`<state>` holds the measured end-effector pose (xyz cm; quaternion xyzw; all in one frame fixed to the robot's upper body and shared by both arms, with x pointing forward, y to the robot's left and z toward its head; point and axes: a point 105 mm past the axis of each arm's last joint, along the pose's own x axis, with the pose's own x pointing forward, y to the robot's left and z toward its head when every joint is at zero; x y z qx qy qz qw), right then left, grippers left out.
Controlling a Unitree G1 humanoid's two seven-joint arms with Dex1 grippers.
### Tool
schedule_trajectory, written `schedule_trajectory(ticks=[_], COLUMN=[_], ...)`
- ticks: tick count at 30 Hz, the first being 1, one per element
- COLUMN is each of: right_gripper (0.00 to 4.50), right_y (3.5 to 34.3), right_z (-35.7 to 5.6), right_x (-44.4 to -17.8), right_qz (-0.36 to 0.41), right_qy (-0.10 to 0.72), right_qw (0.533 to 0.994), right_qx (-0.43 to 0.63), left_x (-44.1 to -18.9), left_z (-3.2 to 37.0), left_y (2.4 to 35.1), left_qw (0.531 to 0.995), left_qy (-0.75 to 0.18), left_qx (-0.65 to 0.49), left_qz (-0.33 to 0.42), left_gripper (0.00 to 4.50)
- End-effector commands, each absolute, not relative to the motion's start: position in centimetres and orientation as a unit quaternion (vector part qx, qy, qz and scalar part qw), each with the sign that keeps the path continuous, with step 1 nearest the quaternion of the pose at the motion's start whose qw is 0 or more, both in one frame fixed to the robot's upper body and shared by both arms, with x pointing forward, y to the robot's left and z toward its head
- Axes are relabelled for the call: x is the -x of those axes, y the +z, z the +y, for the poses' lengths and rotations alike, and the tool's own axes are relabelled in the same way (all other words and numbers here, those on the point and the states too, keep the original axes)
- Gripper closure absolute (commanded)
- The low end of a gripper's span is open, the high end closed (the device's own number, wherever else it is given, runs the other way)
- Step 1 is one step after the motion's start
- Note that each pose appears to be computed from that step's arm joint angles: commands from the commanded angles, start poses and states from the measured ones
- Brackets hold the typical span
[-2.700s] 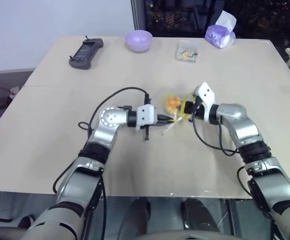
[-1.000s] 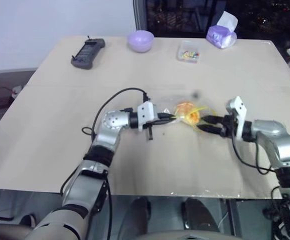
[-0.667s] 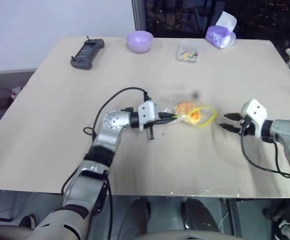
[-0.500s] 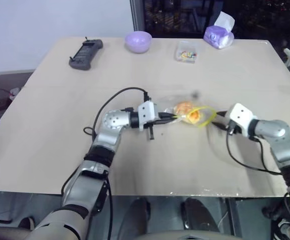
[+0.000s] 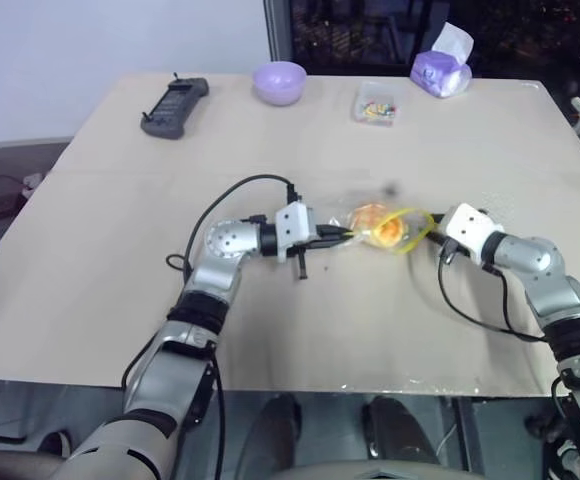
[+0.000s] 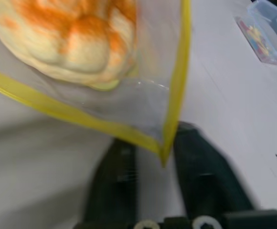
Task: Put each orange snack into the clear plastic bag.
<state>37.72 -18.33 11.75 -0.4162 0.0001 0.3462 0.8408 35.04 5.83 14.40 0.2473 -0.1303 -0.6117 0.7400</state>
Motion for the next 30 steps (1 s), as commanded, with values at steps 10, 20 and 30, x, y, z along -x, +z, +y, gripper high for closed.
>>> schedule_trajectory(ticks=[10,20,30], right_gripper=[4.46,4.46,4.46], right_y=[15.7,26.2,18.0], right_z=[-19.4,-21.9,-19.6], right_x=[-39.3,-41.6,-38.6], right_qz=[-0.041,-0.190,-0.060], right_qy=[0.289,0.124,0.295], right_qw=[0.858,0.897,0.864], right_qx=[0.422,0.379,0.404], left_x=[-38.1,-42.5,-39.6], left_z=[7.2,9.0,7.8], left_y=[17.4,28.1,19.2], left_qw=[0.790,0.859,0.831], left_qy=[-0.525,-0.350,-0.467], left_qx=[-0.269,-0.238,-0.234], left_qz=[-0.164,-0.290,-0.192], left_gripper=[4.50,4.50,4.50])
